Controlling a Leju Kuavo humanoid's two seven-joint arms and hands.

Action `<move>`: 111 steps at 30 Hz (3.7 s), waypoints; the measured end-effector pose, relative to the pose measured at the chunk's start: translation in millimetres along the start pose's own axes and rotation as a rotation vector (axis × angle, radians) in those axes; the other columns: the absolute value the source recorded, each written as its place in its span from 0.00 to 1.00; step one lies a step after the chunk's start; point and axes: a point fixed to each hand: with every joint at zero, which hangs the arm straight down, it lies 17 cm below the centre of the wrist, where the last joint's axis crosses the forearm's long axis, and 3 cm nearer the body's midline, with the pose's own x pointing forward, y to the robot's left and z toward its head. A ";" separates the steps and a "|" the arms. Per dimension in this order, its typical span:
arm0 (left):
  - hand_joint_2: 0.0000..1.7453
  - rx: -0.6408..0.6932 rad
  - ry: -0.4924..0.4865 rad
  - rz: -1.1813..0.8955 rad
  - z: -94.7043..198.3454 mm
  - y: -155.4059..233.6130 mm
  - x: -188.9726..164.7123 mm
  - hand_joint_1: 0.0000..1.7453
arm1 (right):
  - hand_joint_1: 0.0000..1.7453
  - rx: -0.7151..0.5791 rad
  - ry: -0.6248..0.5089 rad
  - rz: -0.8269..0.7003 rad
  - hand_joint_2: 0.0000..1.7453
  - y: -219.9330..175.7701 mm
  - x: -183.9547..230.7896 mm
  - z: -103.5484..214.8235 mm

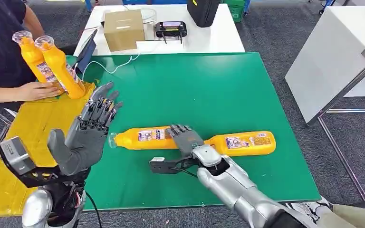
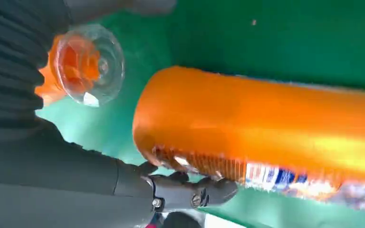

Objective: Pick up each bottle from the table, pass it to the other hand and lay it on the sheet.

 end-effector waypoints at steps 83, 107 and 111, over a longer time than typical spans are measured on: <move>0.00 -0.067 -0.007 0.074 -30.6 -48.4 31.8 0.00 | 1.00 0.029 0.108 -0.343 1.00 15.9 17.5 9.9; 0.00 -0.090 -0.060 0.108 -41.5 -53.9 50.1 0.00 | 1.00 0.184 0.041 -0.112 1.00 18.8 27.3 -4.3; 0.00 -0.090 -0.064 0.112 -42.2 -54.2 51.2 0.00 | 1.00 0.195 0.046 -0.109 1.00 19.8 25.1 -5.4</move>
